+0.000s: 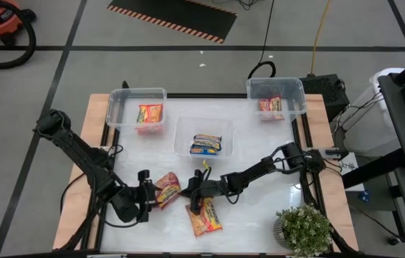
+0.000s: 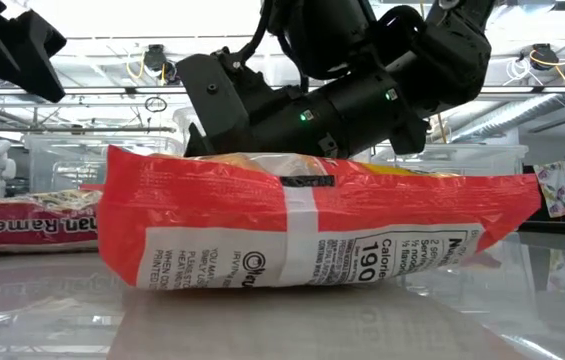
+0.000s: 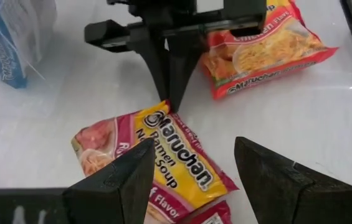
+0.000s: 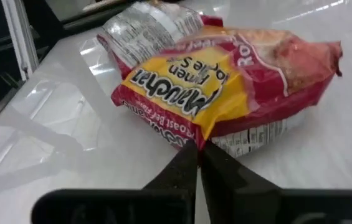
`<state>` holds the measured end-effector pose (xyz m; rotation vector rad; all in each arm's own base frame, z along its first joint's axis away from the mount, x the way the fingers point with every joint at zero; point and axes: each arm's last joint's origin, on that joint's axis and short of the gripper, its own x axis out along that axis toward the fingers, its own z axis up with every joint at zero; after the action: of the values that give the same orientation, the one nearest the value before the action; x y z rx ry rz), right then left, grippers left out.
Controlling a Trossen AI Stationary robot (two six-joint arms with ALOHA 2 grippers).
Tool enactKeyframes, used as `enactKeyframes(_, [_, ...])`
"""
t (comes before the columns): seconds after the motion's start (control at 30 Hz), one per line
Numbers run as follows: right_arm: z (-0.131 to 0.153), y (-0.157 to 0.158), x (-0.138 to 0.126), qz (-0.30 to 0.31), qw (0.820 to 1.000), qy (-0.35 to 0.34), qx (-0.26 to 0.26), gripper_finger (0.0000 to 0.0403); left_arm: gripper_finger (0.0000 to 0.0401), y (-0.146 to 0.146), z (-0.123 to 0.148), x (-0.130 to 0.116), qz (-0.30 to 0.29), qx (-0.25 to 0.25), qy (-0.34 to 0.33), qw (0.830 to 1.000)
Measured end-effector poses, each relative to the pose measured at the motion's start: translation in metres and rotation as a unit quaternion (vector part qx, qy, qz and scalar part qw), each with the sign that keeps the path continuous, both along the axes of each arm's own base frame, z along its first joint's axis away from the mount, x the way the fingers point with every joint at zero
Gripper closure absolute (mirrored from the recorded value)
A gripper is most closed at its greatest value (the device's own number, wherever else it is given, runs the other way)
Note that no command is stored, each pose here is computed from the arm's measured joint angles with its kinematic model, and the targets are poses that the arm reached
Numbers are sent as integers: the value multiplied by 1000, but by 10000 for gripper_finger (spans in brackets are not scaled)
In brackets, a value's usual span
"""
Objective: Sort Maruchan noodles
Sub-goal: Put the right red noodle pack into the top right transparent bin
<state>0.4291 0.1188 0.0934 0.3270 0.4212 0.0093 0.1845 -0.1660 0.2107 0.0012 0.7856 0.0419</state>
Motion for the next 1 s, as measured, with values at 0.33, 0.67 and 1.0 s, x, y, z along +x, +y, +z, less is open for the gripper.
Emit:
enactKeyframes(0.33, [42,0,0,17,997,-59,-38,400,176,2,-1,-1,24,9,-5,1000])
enactKeyframes(0.67, [81,-9,-7,-54,996,-72,-13,402,176,2,3,0,50,54,-60,996])
enactKeyframes(1.0, [90,-19,-5,-76,993,-95,-7,403,175,11,3,7,98,34,-69,992])
